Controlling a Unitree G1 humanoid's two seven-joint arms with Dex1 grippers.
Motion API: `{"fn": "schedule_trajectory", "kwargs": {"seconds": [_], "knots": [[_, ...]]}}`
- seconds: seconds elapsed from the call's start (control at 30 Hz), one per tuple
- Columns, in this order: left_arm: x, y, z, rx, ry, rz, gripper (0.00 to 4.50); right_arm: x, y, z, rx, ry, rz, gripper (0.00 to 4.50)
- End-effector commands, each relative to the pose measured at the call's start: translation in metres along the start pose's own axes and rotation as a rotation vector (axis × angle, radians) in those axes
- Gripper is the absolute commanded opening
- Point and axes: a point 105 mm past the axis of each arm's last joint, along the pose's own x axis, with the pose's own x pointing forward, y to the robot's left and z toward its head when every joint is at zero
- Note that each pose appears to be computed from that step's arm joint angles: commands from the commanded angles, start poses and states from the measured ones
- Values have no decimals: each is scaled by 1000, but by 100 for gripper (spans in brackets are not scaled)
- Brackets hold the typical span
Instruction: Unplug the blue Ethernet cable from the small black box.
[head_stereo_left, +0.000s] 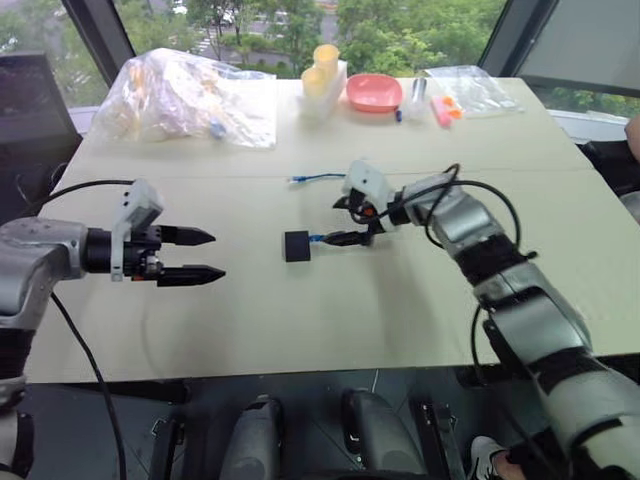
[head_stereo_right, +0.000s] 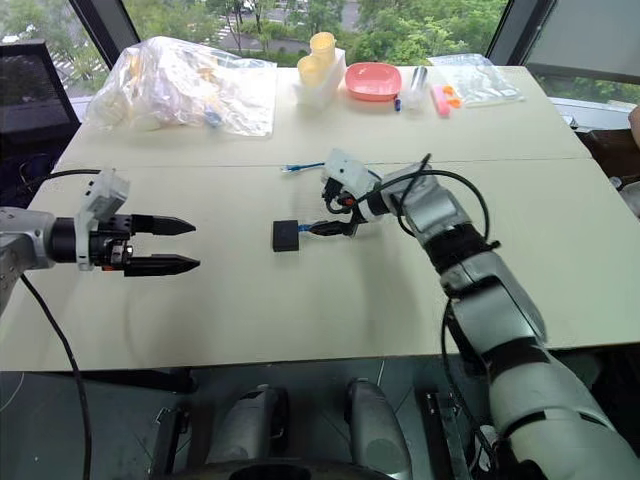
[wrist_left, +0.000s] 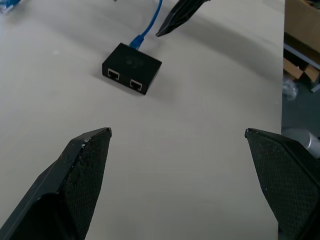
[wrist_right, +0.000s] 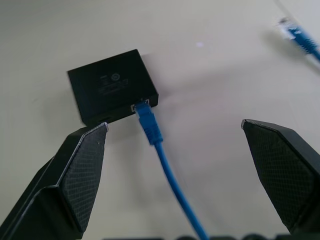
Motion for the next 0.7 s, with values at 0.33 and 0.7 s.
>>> {"fn": "schedule_trajectory", "kwargs": {"seconds": [0.33,0.7], "knots": [[-5,-14,-5,-7,-71,118,450,17,-2,-26,-112,171,23,262],[-1,-6,-9,9,-46,156,450,16,-18,17,-453,115,-120,3]]}}
